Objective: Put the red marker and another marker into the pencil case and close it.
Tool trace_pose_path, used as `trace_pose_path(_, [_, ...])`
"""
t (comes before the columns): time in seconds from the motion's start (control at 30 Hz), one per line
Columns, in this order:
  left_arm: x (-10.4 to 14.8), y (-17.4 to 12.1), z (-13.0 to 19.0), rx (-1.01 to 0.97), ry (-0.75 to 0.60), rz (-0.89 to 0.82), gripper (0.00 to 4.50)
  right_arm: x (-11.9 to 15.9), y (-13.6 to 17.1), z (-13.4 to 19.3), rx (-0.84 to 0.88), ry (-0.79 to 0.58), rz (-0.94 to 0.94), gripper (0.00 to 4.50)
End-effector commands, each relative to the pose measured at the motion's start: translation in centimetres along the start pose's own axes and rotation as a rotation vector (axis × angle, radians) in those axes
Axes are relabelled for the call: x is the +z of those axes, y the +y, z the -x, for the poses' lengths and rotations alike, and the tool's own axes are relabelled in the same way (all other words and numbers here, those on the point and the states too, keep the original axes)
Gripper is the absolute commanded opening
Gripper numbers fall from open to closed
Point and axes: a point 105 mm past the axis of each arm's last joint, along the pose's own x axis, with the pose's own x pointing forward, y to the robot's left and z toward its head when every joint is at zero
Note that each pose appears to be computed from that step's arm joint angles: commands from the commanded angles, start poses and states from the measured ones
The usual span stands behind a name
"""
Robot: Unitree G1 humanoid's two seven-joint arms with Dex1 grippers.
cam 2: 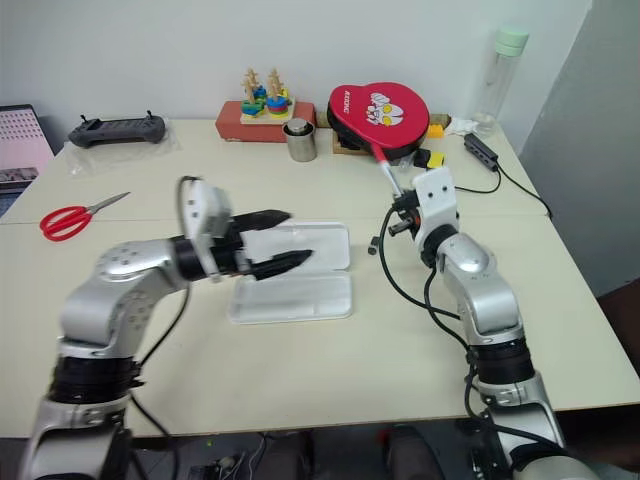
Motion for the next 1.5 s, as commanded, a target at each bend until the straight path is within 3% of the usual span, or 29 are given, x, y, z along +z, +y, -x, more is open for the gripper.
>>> trace_pose_path(0.03, [-0.2,0.7,2.5,0.037,0.017,-0.021,4.5,0.2,3.8,-0.3,0.314,0.019,0.127,0.33])
trace_pose_path(0.27, [-1.1,0.9,4.6,0.068,0.037,0.03,4.5,-3.8,7.9,-1.7,0.661,0.155,0.254,0.33])
trace_pose_path(0.43, [-1.3,0.2,4.5,0.067,0.033,0.059,4.5,-6.7,9.0,-2.7,0.742,0.229,0.316,0.33])
trace_pose_path(0.67, [-1.3,-0.2,4.4,0.091,0.015,0.078,4.5,-6.8,9.4,-3.6,0.76,0.216,0.32,0.33])
trace_pose_path(0.7, [-1.4,0.0,4.4,0.107,0.011,0.088,4.5,-6.3,9.4,-3.7,0.758,0.199,0.309,1.03])
trace_pose_path(0.93, [-1.5,4.2,5.8,0.372,-0.051,0.155,4.5,-2.3,9.4,-3.8,0.748,0.057,0.202,2.5])
trace_pose_path(1.03, [-1.7,6.3,6.2,0.495,-0.06,0.164,4.5,1.5,9.1,-3.8,0.714,-0.072,0.057,3.16])
trace_pose_path(1.23, [-3.8,9.6,6.7,0.673,0.042,0.15,4.5,6.6,7.3,-3.8,0.576,-0.185,-0.095,4.45])
trace_pose_path(1.5, [-7.5,11.9,4.7,0.668,0.224,0.108,4.5,7.8,7.3,-3.3,0.5,-0.195,-0.115,4.45])
